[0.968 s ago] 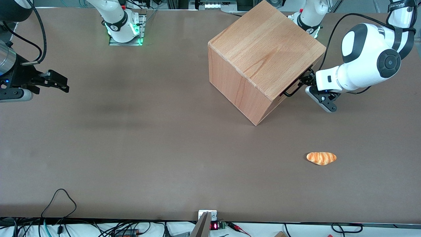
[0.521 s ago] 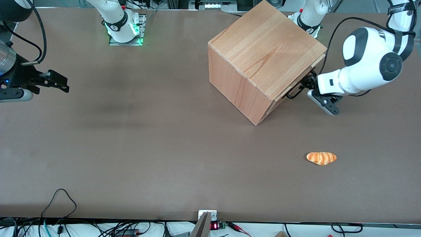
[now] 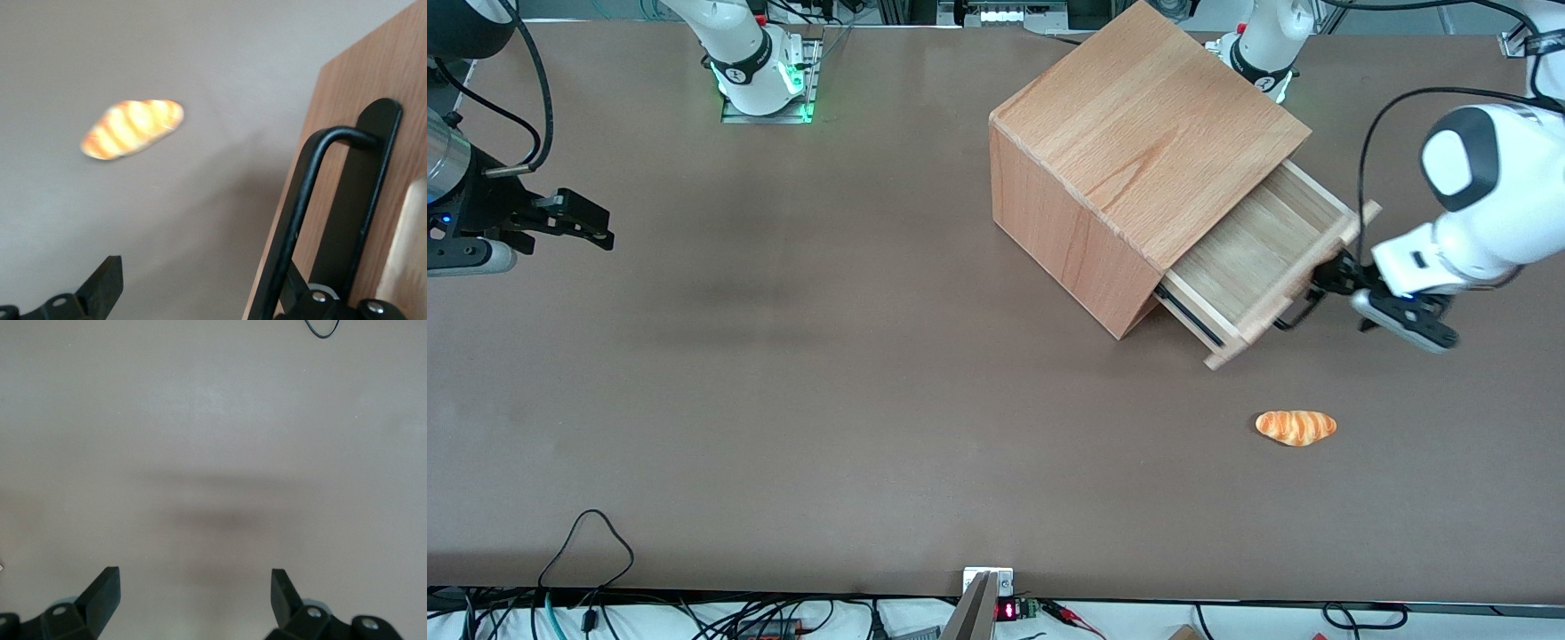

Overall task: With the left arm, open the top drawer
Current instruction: 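Pull the handle with the left gripper, sliding the drawer out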

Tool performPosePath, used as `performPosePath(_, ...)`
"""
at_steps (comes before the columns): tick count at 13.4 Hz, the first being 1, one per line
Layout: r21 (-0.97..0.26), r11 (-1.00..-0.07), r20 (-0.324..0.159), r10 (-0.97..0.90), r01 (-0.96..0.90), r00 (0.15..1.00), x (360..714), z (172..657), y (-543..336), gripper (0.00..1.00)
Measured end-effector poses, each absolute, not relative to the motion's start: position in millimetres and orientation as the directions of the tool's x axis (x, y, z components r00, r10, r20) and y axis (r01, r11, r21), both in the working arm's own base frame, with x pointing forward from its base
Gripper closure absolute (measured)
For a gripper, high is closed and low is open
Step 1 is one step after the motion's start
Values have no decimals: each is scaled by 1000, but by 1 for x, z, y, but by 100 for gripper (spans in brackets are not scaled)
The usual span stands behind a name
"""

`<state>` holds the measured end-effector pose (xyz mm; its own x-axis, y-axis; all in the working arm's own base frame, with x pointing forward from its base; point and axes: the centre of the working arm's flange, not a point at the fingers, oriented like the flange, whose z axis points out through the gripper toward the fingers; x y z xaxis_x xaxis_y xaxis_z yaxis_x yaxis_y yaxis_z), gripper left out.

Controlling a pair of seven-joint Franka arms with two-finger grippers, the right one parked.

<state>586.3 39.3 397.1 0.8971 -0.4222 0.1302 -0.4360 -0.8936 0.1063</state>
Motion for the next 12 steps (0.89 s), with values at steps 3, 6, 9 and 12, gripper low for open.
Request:
performPosePath(3, 51, -913, 172, -392, -405, 904, 600, 402, 72, 0)
performPosePath(6, 26, -912, 183, -399, -410, 898, 610, 405, 83, 0)
performPosePath(9, 25, -915, 182, -392, -403, 902, 613, 407, 84, 0)
performPosePath(12, 55, -938, 153, -332, -343, 931, 618, 412, 83, 0)
